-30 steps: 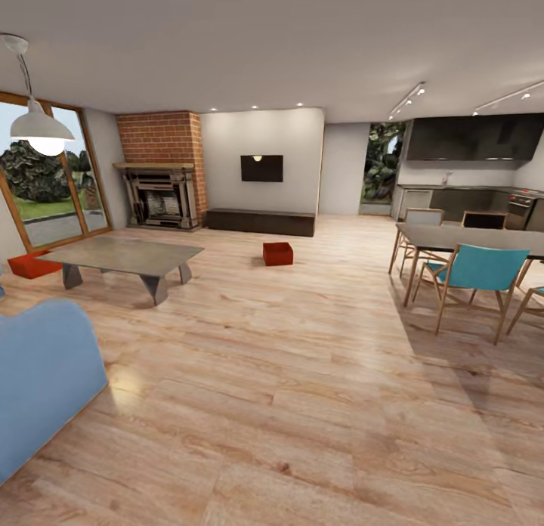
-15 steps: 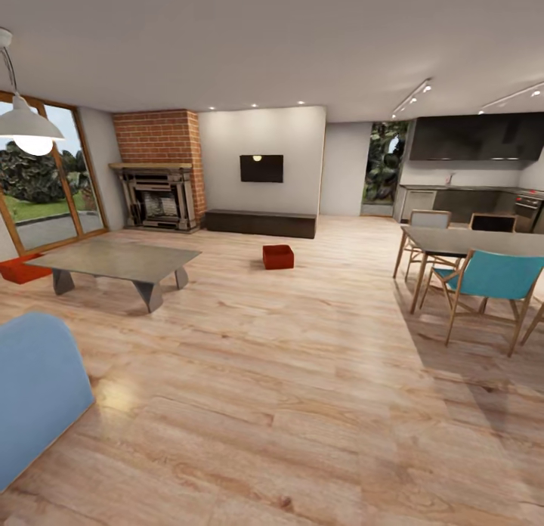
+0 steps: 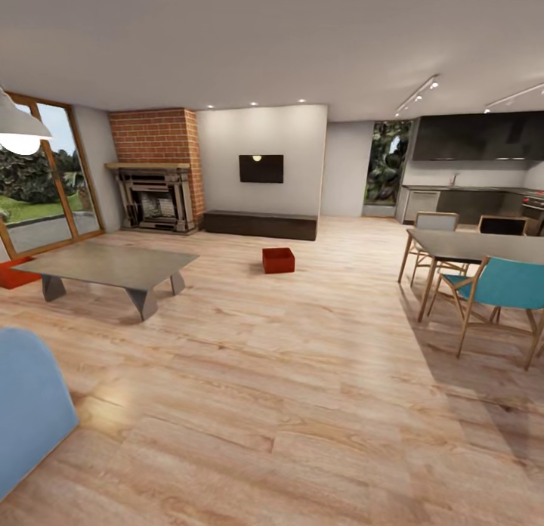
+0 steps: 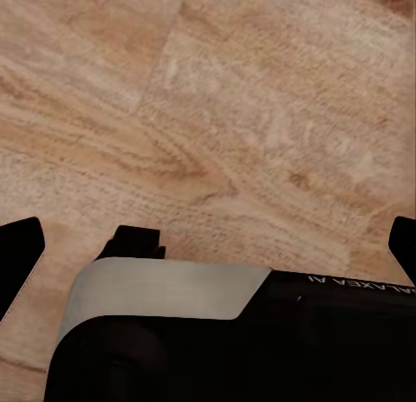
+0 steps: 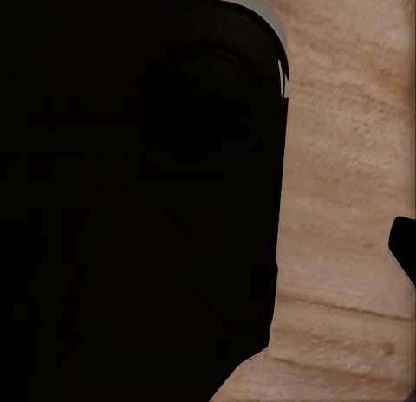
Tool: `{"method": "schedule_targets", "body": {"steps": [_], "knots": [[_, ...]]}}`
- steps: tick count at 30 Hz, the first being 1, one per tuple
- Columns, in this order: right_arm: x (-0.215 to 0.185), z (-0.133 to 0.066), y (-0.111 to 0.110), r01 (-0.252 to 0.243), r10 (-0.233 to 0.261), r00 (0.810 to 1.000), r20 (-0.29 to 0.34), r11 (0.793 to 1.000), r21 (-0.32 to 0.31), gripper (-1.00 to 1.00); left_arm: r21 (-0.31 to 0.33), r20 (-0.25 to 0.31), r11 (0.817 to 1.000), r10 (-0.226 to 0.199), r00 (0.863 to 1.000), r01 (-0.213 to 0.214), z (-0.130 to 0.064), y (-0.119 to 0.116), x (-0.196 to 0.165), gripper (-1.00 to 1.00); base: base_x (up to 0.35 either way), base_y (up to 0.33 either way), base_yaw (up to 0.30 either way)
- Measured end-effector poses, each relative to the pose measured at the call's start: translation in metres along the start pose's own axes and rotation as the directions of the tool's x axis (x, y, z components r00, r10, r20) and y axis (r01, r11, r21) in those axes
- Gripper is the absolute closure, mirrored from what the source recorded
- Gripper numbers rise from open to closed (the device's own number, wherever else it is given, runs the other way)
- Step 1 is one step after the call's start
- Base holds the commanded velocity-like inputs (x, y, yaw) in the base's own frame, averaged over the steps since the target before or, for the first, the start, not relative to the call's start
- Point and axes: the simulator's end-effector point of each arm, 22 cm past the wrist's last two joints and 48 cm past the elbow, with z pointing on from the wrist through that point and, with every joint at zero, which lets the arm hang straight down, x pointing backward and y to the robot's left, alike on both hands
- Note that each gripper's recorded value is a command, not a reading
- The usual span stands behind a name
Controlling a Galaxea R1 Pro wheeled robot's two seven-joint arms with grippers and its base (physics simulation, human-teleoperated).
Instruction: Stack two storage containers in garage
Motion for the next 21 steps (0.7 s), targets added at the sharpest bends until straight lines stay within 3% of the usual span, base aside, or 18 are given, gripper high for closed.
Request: {"method": "schedule_targets", "body": {"steps": [21], "knots": [[-0.0001, 0.0000, 0.0000, 0.000, 0.000, 1.000, 0.000, 1.000, 0.000, -1.00, 0.000, 0.000, 1.000, 0.000, 1.000, 0.000, 0.0000, 0.0001, 0.0000, -1.00, 0.344, 0.000, 0.000]]}}
